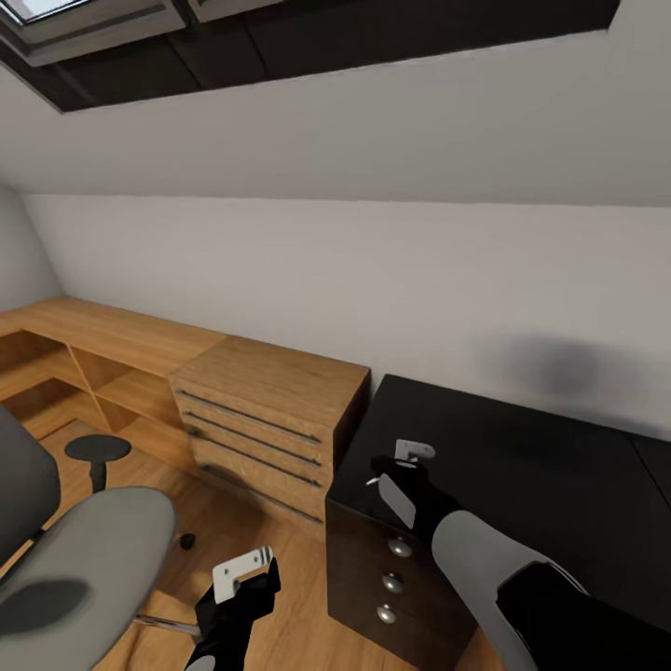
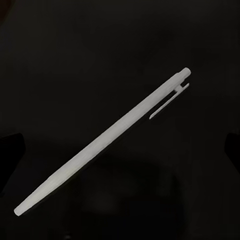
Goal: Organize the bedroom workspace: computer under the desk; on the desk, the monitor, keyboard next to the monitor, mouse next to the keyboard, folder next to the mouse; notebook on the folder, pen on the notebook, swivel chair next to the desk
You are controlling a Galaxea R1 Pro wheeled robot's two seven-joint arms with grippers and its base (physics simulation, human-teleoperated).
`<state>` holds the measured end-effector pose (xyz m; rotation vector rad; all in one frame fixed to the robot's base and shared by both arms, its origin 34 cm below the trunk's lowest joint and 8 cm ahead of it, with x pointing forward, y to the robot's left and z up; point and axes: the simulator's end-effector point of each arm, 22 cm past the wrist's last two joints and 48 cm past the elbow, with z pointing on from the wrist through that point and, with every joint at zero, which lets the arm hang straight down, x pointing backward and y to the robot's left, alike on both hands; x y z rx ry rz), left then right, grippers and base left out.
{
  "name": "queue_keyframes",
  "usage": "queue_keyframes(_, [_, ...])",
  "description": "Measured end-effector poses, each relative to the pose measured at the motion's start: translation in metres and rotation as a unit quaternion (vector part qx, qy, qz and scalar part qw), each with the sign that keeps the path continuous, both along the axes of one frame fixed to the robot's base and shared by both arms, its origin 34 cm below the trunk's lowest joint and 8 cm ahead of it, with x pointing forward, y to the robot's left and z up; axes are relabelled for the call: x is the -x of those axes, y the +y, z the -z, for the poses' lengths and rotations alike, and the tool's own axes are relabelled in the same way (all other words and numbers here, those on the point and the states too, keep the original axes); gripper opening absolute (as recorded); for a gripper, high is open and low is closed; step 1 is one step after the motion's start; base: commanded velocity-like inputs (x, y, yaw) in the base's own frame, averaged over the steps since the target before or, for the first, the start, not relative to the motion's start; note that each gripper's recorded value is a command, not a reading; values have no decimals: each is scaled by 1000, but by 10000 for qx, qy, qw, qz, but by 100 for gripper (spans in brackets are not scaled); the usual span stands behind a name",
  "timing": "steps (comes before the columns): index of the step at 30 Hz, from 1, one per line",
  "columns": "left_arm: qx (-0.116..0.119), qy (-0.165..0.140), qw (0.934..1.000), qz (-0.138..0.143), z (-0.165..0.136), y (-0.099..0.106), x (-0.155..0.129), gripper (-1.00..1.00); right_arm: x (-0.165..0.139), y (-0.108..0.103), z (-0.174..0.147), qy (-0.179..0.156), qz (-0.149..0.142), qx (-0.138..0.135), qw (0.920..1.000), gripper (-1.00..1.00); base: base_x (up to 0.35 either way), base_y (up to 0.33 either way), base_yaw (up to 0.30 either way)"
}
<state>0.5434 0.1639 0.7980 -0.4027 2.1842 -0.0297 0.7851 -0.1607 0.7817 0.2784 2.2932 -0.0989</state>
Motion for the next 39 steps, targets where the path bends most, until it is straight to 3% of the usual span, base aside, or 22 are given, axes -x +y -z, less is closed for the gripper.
queue_keyframes(10, [5, -6, 10000, 21, 4, -2, 0, 100, 8, 1, 13, 277, 61, -74, 9996, 100, 0, 0, 0])
queue_keyframes(21, [6, -19, 9999, 101, 3, -8, 1, 100, 10, -14, 3, 358, 384, 194, 9984, 100, 0, 0, 0])
queue_keyframes(39, [1, -23, 9999, 112, 3, -7, 1, 100, 9, -10, -2, 395, 354, 182, 9984, 100, 82, 33, 0])
